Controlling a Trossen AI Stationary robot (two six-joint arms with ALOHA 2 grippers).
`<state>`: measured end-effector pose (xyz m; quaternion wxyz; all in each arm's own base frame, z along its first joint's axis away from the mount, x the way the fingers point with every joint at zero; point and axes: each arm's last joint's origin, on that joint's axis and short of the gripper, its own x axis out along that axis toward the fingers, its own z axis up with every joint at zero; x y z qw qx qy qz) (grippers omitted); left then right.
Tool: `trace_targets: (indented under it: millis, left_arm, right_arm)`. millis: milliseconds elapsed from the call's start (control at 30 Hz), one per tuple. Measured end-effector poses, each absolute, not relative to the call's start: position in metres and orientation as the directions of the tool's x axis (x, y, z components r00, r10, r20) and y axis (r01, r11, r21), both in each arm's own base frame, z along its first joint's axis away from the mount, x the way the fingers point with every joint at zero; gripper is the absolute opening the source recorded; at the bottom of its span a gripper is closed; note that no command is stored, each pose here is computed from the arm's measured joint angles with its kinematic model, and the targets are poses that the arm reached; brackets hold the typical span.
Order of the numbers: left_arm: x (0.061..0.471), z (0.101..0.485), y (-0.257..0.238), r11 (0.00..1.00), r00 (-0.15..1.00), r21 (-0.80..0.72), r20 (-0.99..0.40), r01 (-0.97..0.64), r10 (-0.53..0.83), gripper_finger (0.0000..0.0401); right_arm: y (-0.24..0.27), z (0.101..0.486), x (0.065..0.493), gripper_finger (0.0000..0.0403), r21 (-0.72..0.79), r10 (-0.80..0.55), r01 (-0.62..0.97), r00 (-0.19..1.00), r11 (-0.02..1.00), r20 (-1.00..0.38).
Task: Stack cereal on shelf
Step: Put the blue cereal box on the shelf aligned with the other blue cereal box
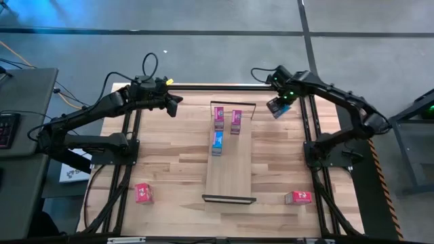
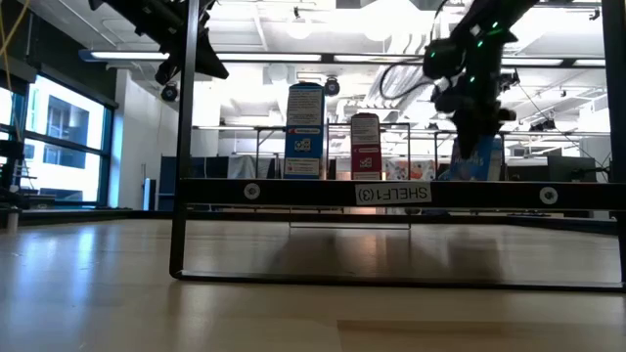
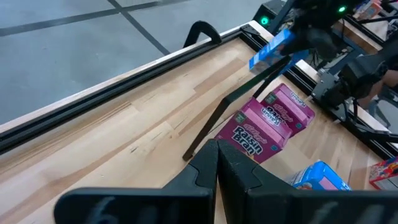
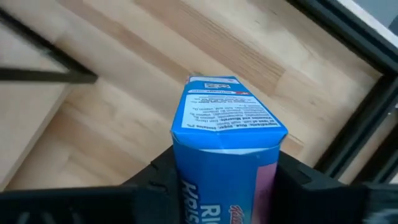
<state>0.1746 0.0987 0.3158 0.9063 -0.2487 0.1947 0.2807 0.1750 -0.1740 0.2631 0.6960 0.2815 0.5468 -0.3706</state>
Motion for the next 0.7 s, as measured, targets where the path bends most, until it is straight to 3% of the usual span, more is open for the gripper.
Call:
trace_targets:
  millis: [200, 400, 533, 700]
  left_arm:
    - [0.175, 0.316, 0.099, 0.719, 0.766, -0.341, -0.493, -0.606, 0.412, 0.0]
    - [0.174, 0.316, 0.099, 0.711, 0.763, -0.346, -0.493, -0.613, 0.418, 0.0]
    - [0.175, 0.315, 0.1, 0.694, 0.749, -0.342, -0.496, -0.633, 0.439, 0.0]
    - [0.176, 0.314, 0.1, 0.688, 0.745, -0.344, -0.5, -0.638, 0.441, 0.0]
  right_arm:
    - [-0.147, 0.289, 0.154, 0.0115, 0.095, -0.135, 0.78, 0.225, 0.618, -0.965]
    - [-0.11, 0.302, 0.141, 0.0106, 0.273, 0.084, 0.71, 0.29, 0.649, -0.953]
    - [-0.089, 0.305, 0.154, 0.0106, 0.376, 0.187, 0.638, 0.346, 0.672, -0.919]
    - [-0.064, 0.306, 0.185, 0.0105, 0.424, 0.199, 0.54, 0.426, 0.727, -0.883]
